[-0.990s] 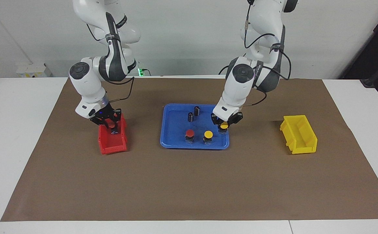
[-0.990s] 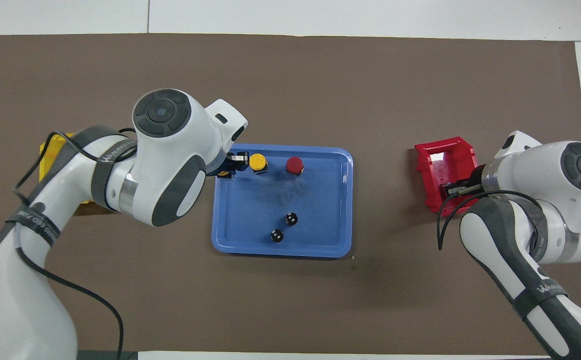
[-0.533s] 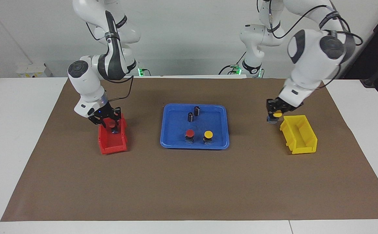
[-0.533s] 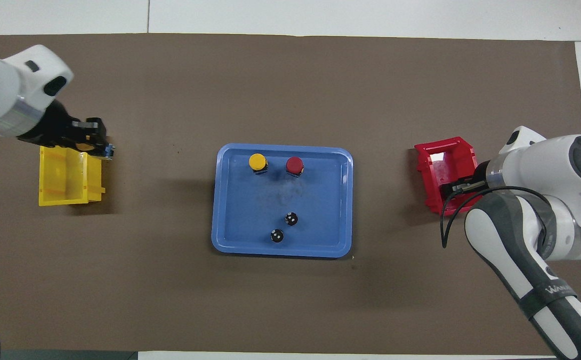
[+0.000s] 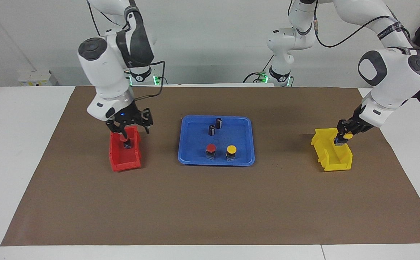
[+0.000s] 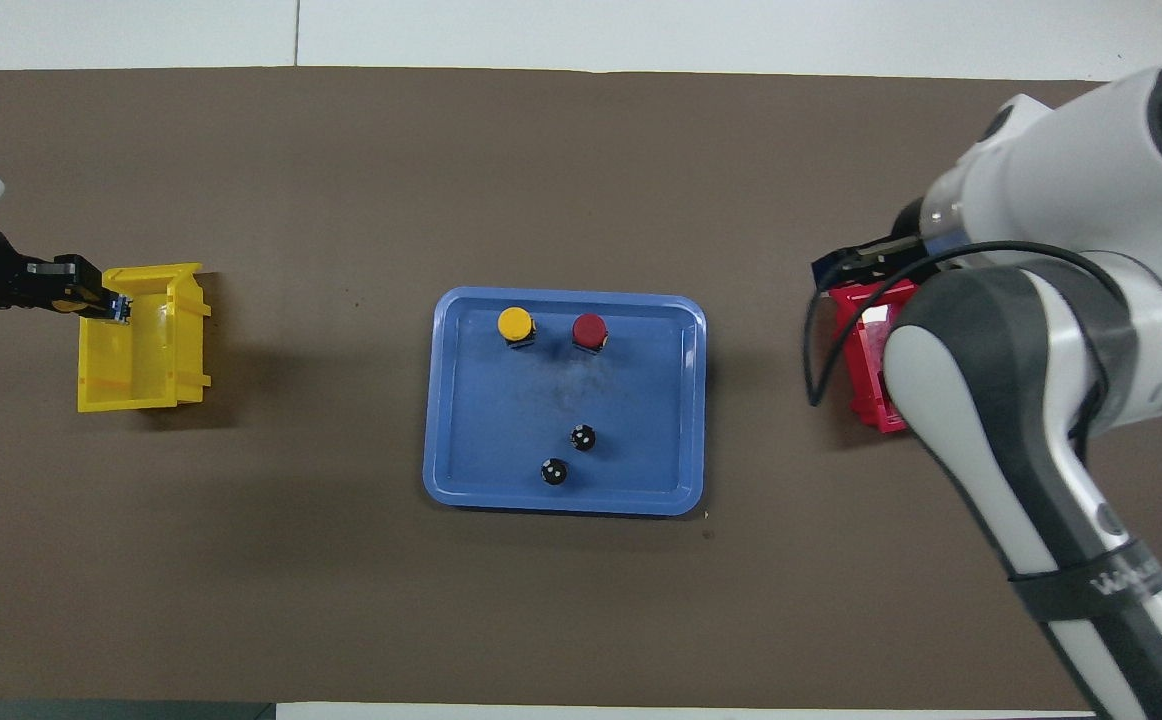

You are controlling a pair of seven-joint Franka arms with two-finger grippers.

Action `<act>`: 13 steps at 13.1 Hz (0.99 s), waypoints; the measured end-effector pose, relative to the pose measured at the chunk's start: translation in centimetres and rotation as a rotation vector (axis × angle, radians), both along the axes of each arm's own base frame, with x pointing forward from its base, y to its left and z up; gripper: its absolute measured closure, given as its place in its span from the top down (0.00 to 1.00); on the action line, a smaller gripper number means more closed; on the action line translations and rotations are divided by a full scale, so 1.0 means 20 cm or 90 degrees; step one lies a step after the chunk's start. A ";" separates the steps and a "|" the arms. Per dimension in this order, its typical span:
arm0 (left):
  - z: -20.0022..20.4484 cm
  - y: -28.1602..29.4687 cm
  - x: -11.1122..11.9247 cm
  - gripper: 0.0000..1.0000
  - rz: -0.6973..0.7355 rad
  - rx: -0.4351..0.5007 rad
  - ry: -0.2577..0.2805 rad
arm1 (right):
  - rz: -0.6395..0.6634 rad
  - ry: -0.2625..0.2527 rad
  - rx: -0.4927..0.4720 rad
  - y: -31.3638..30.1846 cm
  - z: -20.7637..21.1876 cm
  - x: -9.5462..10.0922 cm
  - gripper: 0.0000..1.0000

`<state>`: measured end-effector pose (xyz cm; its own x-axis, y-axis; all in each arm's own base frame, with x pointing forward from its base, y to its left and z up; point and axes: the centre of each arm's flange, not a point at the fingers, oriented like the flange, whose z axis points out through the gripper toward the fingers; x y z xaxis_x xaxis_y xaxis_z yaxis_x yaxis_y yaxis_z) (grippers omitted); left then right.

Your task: Sort red and yellow buttons by color

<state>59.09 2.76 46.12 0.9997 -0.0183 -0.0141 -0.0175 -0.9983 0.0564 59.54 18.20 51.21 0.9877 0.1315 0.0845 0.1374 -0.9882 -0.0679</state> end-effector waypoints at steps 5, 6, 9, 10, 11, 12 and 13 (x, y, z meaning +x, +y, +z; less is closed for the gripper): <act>-0.25 0.03 -0.08 0.41 -0.017 0.023 0.006 | -0.063 -0.001 -0.007 0.86 -0.29 -0.03 0.86; -0.32 0.06 -0.11 0.41 -0.013 0.025 0.000 | -0.074 -0.017 -0.009 0.98 -0.39 -0.02 0.87; -0.49 0.10 -0.19 0.41 -0.013 0.026 0.001 | -0.083 -0.020 -0.010 1.09 -0.60 -0.01 0.84; -0.53 0.09 -0.21 0.41 -0.013 0.026 0.001 | -0.084 -0.019 -0.011 1.08 -0.64 -0.01 0.84; -0.56 0.09 -0.24 0.41 -0.012 0.027 -0.003 | -0.085 -0.018 -0.012 1.07 -0.68 -0.02 0.82; -0.56 0.09 -0.25 0.41 -0.012 0.027 -0.009 | -0.086 -0.014 -0.016 1.06 -0.71 -0.02 0.82; -0.55 0.09 -0.26 0.46 -0.012 0.027 -0.012 | -0.087 -0.010 -0.019 1.05 -0.74 -0.03 0.82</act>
<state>53.92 4.59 35.09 0.9993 -0.0367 0.0034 -0.0367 -0.9992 0.0135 59.03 39.14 36.44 0.9952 -0.0021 0.0979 0.0015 -0.9993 -0.0369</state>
